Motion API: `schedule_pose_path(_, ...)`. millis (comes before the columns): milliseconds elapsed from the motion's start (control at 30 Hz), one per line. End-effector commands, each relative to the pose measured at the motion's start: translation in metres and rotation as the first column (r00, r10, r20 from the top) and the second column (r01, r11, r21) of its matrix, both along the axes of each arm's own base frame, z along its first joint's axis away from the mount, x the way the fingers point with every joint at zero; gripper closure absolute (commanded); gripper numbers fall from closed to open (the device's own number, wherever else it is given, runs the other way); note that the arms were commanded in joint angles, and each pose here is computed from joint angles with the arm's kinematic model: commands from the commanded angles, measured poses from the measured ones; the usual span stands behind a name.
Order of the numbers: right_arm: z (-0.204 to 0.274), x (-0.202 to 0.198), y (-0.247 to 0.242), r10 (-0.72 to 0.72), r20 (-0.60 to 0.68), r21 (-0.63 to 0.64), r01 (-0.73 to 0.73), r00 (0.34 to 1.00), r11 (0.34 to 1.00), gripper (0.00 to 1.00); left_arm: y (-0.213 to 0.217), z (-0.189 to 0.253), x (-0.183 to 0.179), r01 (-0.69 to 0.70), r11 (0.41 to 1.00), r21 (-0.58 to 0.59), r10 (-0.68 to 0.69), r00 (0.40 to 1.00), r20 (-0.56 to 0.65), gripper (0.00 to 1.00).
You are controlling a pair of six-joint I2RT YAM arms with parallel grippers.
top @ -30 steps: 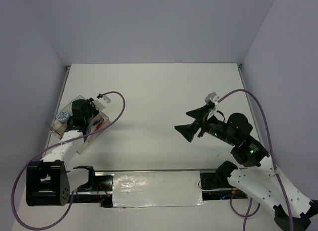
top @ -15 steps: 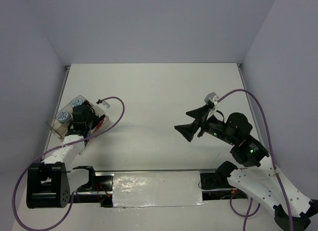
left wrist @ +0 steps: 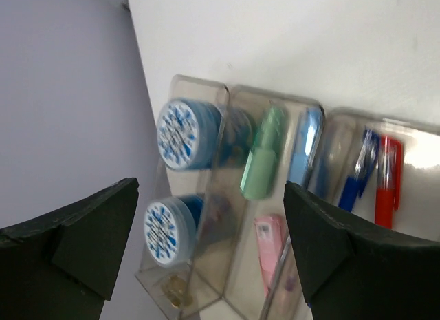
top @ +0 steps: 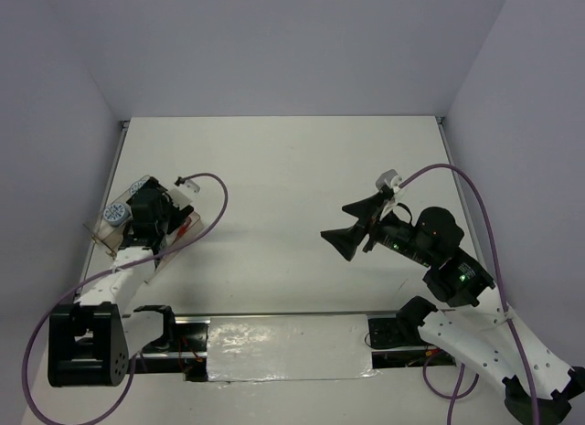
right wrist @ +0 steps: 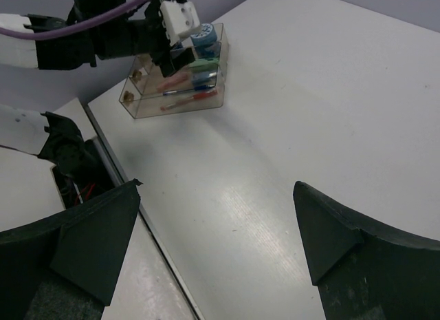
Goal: Sort the stationery into containers
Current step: Reset both arms
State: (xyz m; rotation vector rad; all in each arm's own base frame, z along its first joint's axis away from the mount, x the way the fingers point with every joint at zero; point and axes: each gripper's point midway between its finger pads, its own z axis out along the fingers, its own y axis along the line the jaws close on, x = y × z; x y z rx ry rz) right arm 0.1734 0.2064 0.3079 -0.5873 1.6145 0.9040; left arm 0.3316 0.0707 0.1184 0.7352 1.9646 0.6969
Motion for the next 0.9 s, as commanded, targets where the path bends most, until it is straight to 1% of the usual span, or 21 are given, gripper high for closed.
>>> schedule_pose_path(0, 0.008, 0.005, 0.001, -0.010, 0.044, 0.022, 0.009, 0.999, 1.000, 0.00, -0.017, 0.102, 0.035, 0.043, 0.994, -0.101, -0.014, 0.961, 0.276, 0.01)
schedule_pose_path(33, 0.008, 0.006, 0.001, -0.013, 0.044, 0.022, 0.012, 0.999, 1.000, 0.00, -0.030, 0.112, 0.041, 0.101, 0.981, -0.164, -0.052, 0.959, 0.280, 0.01)
schedule_pose_path(67, 0.008, 0.007, 0.001, -0.018, 0.042, 0.020, 0.017, 0.999, 1.000, 0.00, -0.039, 0.139, 0.046, 0.128, 0.967, -0.219, -0.064, 0.958, 0.279, 0.01)
schedule_pose_path(100, 0.007, 0.011, -0.002, -0.043, 0.042, 0.017, 0.043, 0.998, 0.999, 0.00, -0.049, 0.147, 0.050, 0.133, 0.932, -0.336, -0.038, 0.960, 0.276, 0.01)
schedule_pose_path(133, 0.007, 0.013, -0.003, -0.058, 0.039, 0.014, 0.058, 0.998, 0.998, 0.00, -0.058, 0.159, 0.052, 0.148, 0.904, -0.402, -0.031, 0.959, 0.282, 0.01)
schedule_pose_path(167, 0.005, 0.017, -0.006, -0.086, 0.026, 0.007, 0.086, 0.996, 0.996, 0.00, -0.066, 0.195, 0.054, 0.180, 0.874, -0.451, -0.024, 0.943, 0.331, 0.01)
schedule_pose_path(200, 0.004, 0.026, -0.015, -0.161, 0.019, -0.001, 0.161, 0.987, 0.987, 0.00, -0.072, 0.197, 0.048, 0.136, 0.805, -0.577, 0.046, 0.956, 0.289, 0.01)
schedule_pose_path(233, 0.009, 0.032, -0.023, -0.219, 0.020, 0.002, 0.219, 0.976, 0.976, 0.00, -0.074, 0.208, 0.045, 0.121, 0.764, -0.634, 0.080, 0.957, 0.279, 0.01)
schedule_pose_path(267, 0.003, 0.037, -0.032, -0.284, -0.018, -0.019, 0.284, 0.959, 0.959, 0.00, -0.078, 0.234, 0.040, 0.110, 0.676, -0.729, 0.156, 0.945, 0.287, 0.01)
schedule_pose_path(300, 0.003, 0.050, -0.053, -0.416, -0.025, -0.033, 0.415, 0.909, 0.909, 0.00, -0.076, 0.241, 0.027, 0.084, 0.638, -0.765, 0.199, 0.942, 0.270, 0.01)
schedule_pose_path(367, 0.009, 0.048, -0.076, -0.513, -0.049, -0.057, 0.510, 0.857, 0.858, 0.00, -0.091, 0.276, -0.004, 0.166, 0.570, -0.805, 0.207, 0.919, 0.336, 0.01)
schedule_pose_path(400, 0.011, 0.048, -0.086, -0.551, -0.052, -0.066, 0.548, 0.833, 0.834, 0.00, -0.092, 0.278, -0.016, 0.165, 0.563, -0.810, 0.207, 0.921, 0.331, 0.01)
schedule_pose_path(433, 0.021, 0.043, -0.104, -0.609, -0.052, -0.070, 0.605, 0.791, 0.793, 0.00, -0.083, 0.292, -0.031, 0.153, 0.563, -0.812, 0.257, 0.902, 0.348, 0.01)
schedule_pose_path(467, 0.028, 0.040, -0.112, -0.631, -0.050, -0.071, 0.628, 0.774, 0.775, 0.00, -0.078, 0.301, -0.051, 0.154, 0.556, -0.817, 0.287, 0.887, 0.362, 0.01)
schedule_pose_path(533, 0.050, 0.026, -0.135, -0.677, -0.034, -0.076, 0.673, 0.736, 0.736, 0.00, -0.067, 0.291, -0.078, 0.064, 0.542, -0.838, 0.357, 0.885, 0.298, 0.01)
schedule_pose_path(567, 0.059, 0.021, -0.141, -0.681, -0.021, -0.072, 0.678, 0.732, 0.731, 0.00, -0.060, 0.290, -0.097, 0.041, 0.530, -0.847, 0.400, 0.869, 0.292, 0.01)
schedule_pose_path(600, 0.084, 0.011, -0.150, -0.685, -0.005, -0.027, 0.684, 0.729, 0.729, 0.00, -0.059, 0.278, -0.109, -0.003, 0.532, -0.847, 0.404, 0.879, 0.251, 0.01)
schedule_pose_path(633, 0.086, 0.004, -0.157, -0.689, -0.004, -0.050, 0.688, 0.725, 0.724, 0.00, -0.055, 0.278, -0.125, -0.001, 0.527, -0.850, 0.423, 0.868, 0.261, 0.01)
schedule_pose_path(667, 0.102, 0.000, -0.159, -0.687, 0.002, -0.013, 0.687, 0.727, 0.727, 0.00, -0.050, 0.275, -0.135, -0.024, 0.528, -0.849, 0.449, 0.856, 0.255, 0.01)
schedule_pose_path(700, 0.111, -0.012, -0.167, -0.676, 0.017, -0.029, 0.677, 0.736, 0.736, 0.00, -0.046, 0.262, -0.147, -0.071, 0.528, -0.846, 0.468, 0.856, 0.220, 0.01)
schedule_pose_path(867, 0.137, -0.046, -0.168, -0.575, 0.047, -0.011, 0.576, 0.817, 0.818, 0.00, -0.041, 0.242, -0.198, -0.069, 0.509, -0.858, 0.485, 0.847, 0.219, 0.01)
